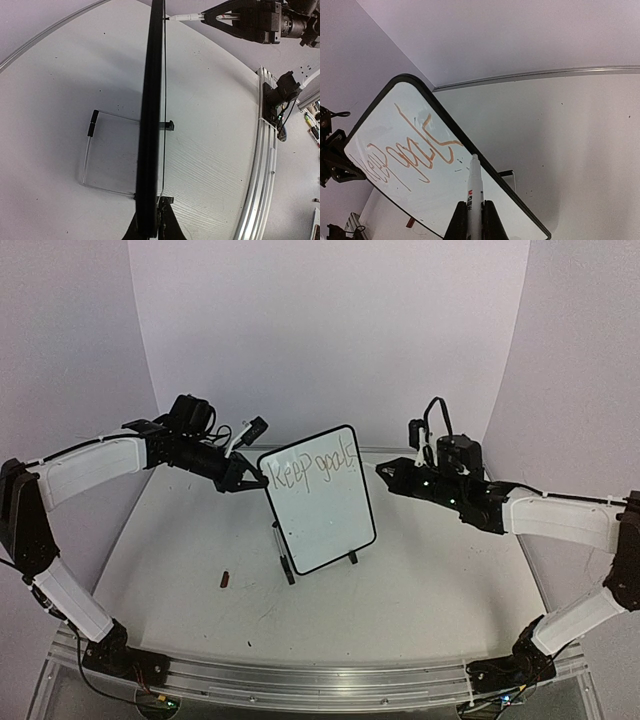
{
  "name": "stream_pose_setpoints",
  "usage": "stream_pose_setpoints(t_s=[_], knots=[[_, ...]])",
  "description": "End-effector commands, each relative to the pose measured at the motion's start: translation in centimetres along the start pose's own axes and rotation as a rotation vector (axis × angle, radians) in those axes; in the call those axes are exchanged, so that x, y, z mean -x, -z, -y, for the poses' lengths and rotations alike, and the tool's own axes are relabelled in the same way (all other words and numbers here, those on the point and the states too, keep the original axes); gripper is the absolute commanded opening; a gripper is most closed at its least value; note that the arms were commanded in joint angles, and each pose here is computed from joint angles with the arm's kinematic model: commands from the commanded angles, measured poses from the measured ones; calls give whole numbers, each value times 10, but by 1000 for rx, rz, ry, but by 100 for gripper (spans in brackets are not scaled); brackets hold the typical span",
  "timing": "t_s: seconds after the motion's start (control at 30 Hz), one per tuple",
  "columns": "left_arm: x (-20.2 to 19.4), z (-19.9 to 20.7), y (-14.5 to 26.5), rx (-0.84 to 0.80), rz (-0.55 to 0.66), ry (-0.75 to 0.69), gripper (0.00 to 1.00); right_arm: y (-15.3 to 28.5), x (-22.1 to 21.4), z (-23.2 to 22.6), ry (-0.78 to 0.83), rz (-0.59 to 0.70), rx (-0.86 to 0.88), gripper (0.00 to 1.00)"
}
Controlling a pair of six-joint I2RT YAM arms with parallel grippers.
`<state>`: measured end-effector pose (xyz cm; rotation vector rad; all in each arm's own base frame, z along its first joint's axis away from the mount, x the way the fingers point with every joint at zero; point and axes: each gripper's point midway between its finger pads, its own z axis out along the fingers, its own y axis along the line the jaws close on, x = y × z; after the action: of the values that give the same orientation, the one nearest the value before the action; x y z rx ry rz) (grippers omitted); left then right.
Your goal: Write a sentence on the whiteboard
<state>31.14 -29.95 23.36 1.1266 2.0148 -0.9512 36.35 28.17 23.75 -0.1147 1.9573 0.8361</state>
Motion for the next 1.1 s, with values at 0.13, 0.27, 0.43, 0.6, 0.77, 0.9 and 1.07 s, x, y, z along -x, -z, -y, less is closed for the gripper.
stream_pose_setpoints(t_s=[0.13, 0.27, 0.43, 0.6, 0.77, 0.9, 1.07], knots=[[-5, -2, -2, 19, -24, -36, 0, 0, -8, -5, 18, -53, 34, 0], [-5, -2, -2, 21, -25, -38, 0, 0, -5, -10, 19, -49, 57, 0], [-5, -1, -2, 21, -24, -39, 0, 9, 6, -22, 25, -25, 98, 0], [-5, -1, -3, 21, -25, -38, 0, 13, 15, -29, 25, 4, 123, 0], [-6, -2, -3, 22, -26, -37, 0, 11, 24, -26, 24, 47, 96, 0], [-5, -2, -3, 22, -25, -38, 0, 7, 31, -28, 25, 71, 97, 0], [-5, -2, -3, 24, -26, -38, 0, 2, 34, -29, 27, 80, 100, 0]])
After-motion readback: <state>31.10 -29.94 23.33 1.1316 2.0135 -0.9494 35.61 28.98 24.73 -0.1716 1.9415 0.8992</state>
